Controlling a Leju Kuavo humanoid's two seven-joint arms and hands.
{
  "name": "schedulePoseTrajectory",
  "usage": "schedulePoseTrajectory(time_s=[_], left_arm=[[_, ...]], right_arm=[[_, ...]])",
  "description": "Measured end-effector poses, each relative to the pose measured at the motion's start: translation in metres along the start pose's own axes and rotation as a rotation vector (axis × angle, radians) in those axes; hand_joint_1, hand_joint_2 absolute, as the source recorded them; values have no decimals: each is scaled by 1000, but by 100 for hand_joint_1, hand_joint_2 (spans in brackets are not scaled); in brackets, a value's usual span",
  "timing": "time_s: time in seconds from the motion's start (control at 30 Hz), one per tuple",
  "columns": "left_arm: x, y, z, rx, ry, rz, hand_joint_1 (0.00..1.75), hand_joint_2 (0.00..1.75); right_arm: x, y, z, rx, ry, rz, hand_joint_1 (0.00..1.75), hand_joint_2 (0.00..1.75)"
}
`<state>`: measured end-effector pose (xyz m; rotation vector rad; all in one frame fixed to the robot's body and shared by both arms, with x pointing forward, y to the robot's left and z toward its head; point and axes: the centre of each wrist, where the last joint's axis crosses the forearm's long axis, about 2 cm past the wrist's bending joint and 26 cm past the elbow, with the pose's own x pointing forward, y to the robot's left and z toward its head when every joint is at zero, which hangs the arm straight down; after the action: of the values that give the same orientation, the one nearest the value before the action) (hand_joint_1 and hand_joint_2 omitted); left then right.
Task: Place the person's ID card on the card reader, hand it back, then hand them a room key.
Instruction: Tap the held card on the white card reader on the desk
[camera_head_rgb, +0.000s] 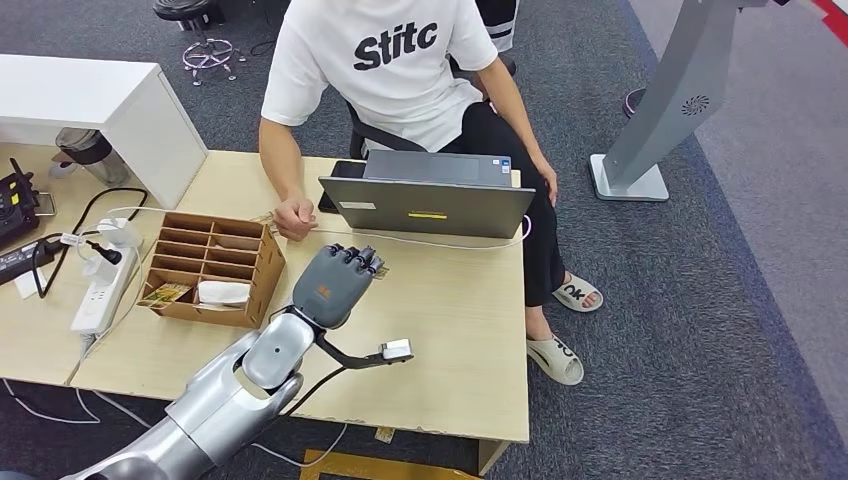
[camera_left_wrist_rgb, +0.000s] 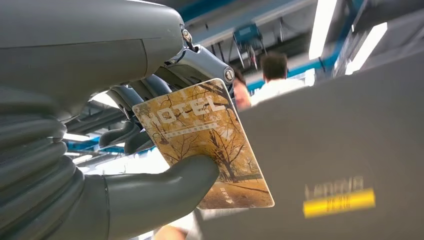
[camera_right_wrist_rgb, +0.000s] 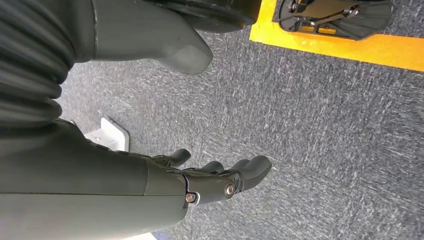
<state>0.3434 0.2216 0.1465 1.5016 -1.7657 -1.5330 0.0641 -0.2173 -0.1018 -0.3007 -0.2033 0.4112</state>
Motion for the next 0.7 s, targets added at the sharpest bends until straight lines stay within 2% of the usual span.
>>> schedulePoseTrajectory(time_s=[0.17,0.3,0.43,0.7], left_arm=[[-2,-15,9,-114,19,-19,175,175],[-5,-27,18,-179,68,-37,175,175],[-9,-37,26,-211,115,-54,175,175],[-17,-46,35,-250,148,-76,175,175]], right_arm=[[-2,0,0,1,8,-7,0,175],[-3,0,0,1,10,-6,0,175],[-3,0,0,0,10,-4,0,175],[-3,0,0,0,18,-6,0,175]])
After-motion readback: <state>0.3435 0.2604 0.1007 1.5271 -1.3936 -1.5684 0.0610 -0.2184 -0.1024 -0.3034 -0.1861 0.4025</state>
